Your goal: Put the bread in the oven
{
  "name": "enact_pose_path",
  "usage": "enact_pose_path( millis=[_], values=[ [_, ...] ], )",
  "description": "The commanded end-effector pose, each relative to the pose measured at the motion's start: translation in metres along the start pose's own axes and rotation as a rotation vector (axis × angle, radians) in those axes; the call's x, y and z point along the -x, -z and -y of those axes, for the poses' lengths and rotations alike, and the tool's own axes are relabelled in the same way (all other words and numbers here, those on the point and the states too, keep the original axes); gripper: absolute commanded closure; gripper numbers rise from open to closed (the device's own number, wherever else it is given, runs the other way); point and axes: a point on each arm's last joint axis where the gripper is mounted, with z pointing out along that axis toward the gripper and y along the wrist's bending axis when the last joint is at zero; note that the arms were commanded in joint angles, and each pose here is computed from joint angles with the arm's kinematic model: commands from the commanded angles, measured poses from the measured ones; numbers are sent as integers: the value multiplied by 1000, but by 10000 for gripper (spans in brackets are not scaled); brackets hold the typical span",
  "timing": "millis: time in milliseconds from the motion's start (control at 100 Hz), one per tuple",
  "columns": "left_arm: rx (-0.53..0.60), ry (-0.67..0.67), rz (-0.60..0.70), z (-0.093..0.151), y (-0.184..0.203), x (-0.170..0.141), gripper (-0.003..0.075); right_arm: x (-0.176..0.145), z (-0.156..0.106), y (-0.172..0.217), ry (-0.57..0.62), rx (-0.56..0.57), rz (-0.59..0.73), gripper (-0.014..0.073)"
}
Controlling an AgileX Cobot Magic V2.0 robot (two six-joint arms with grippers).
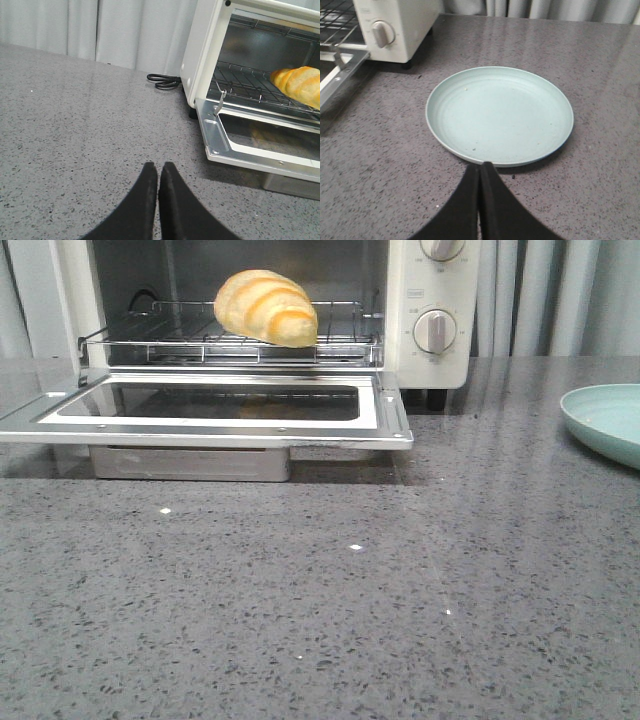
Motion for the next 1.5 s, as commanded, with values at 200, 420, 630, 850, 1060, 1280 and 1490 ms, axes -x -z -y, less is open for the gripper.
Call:
enact_pose_path(
  millis=[200,420,630,850,1060,1280,1490],
  values=[
    [-8,11,123,2,4,15,741,1,1,-12,-68,-84,168,669],
    [-8,11,123,2,4,15,741,-15,3,-19,-86,-123,252,669],
    [-8,11,123,2,4,15,741,-37,2,-25,-82,-125,311,669],
    [-8,11,123,2,4,15,741,-62,0,-33,-79,-125,349,669],
    [-8,11,123,2,4,15,741,-70,1,-38,-64,-128,352,669],
    [-8,11,123,2,4,15,741,-75,0,-41,-31,-131,342,669],
    [-8,11,123,2,4,15,741,-90,-3,-49,-19,-73,305,669]
  ],
)
